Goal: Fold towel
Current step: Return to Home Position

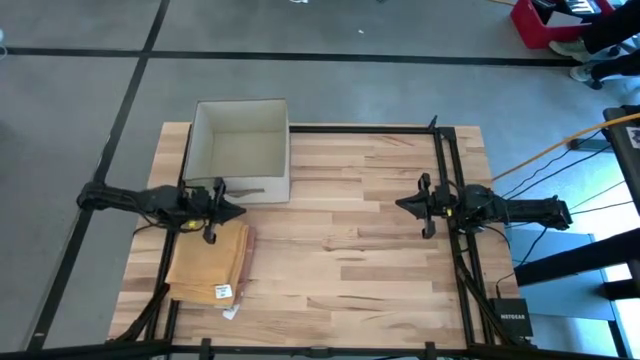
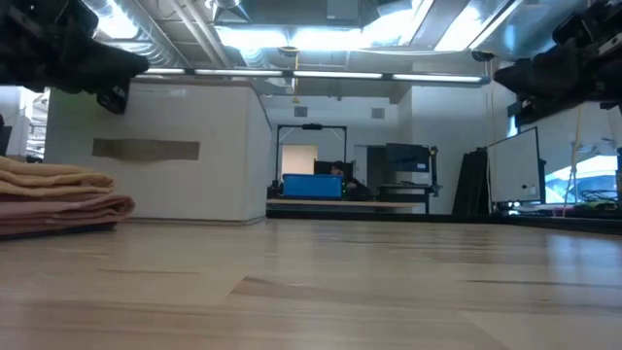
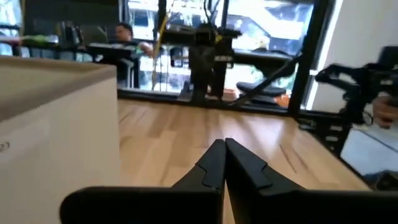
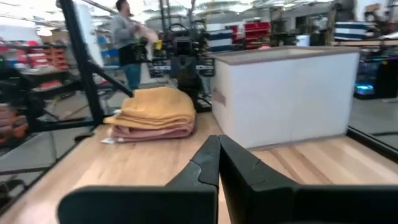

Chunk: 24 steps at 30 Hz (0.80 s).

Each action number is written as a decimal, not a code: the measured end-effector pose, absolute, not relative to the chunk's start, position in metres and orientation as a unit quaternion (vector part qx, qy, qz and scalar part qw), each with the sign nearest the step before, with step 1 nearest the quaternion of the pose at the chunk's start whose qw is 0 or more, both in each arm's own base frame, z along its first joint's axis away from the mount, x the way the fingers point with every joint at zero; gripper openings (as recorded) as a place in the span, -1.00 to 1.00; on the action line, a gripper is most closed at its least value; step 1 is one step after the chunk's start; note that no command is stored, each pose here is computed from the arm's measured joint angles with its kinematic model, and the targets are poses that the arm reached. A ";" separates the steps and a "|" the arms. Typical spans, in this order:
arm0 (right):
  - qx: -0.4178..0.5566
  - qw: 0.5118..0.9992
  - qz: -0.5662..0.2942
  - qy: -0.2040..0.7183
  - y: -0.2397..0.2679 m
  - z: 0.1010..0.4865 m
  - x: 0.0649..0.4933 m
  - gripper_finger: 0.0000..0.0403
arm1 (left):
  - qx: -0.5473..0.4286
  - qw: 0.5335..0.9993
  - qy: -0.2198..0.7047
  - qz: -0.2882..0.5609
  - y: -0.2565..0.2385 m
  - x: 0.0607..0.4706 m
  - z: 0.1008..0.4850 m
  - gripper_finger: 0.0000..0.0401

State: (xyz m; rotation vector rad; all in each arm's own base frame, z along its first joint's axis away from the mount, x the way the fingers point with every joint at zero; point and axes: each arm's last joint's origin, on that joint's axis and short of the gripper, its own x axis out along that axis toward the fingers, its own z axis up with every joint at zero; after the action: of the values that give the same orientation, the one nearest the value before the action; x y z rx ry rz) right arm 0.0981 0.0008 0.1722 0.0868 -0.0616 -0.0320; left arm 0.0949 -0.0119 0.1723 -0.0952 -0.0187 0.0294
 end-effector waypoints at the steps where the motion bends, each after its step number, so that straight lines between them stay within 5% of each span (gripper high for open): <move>1: 0.043 0.998 -0.025 -0.029 0.000 0.172 0.098 -0.94 | -0.052 0.998 -0.020 0.010 -0.012 0.096 0.171 -1.00; 24: 0.041 0.999 -0.003 -0.004 0.002 0.167 0.098 -0.94 | -0.054 0.998 -0.021 0.018 -0.007 0.097 0.170 -0.99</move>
State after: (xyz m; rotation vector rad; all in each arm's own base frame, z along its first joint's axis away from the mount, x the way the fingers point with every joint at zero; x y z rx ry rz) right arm 0.0982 0.0016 0.1672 0.0813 -0.0074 -0.0062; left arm 0.0969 -0.0070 0.1697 -0.1089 -0.0411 0.0361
